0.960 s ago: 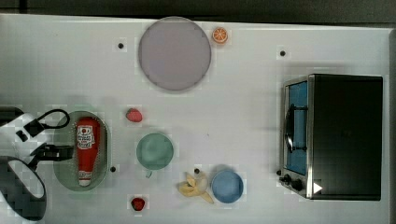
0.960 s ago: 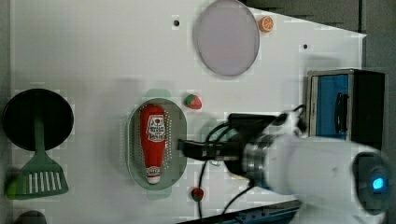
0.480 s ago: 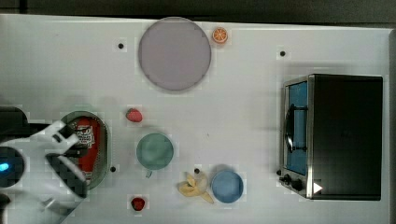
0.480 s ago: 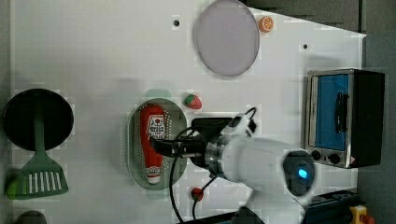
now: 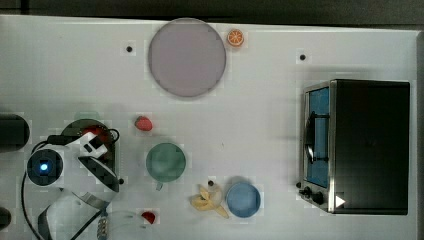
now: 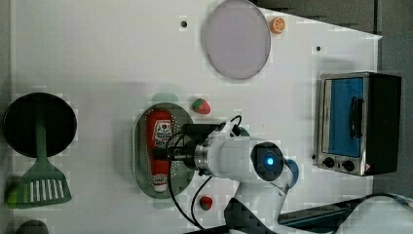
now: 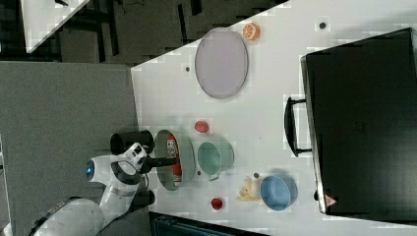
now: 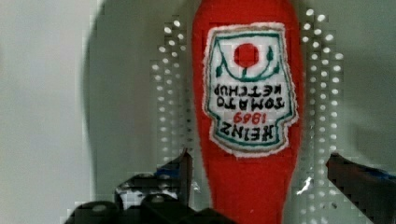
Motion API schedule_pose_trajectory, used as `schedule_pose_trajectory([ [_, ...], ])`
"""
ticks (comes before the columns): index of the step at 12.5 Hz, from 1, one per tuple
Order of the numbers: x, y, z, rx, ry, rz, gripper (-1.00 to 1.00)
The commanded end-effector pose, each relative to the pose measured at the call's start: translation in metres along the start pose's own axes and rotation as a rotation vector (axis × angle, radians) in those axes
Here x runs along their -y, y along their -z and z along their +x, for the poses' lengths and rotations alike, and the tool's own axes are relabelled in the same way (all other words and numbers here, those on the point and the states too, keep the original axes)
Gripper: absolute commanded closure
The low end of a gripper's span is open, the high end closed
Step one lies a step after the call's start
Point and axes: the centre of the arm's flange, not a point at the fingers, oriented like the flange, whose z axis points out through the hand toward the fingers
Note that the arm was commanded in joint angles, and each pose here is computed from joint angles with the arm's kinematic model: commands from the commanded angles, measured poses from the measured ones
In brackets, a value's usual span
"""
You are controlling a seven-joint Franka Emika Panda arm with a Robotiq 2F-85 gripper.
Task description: Pick ketchup from strainer and place it on the table
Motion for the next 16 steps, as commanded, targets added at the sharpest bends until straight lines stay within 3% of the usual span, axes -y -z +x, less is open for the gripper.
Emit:
schedule_pose_trajectory([
  [1,0.01,0.017,0.027,-0.078,-0.037,0.027,-1.0],
  [6,0.017,-0.018,0.031,-0.038,-0.086,0.022,-1.0],
  [7,0.018,-0.022,0.031,-0.039,-0.077,0.016,-0.91],
  [10,0.021,-0.022,0.031,-0.05,-0.069,0.01,-0.2],
  [13,0.034,0.008,0.029,-0.097,-0.047,0.022,-0.19],
  [16,0.043,0.057,0.026,-0.123,-0.073,-0.024,-0.19],
])
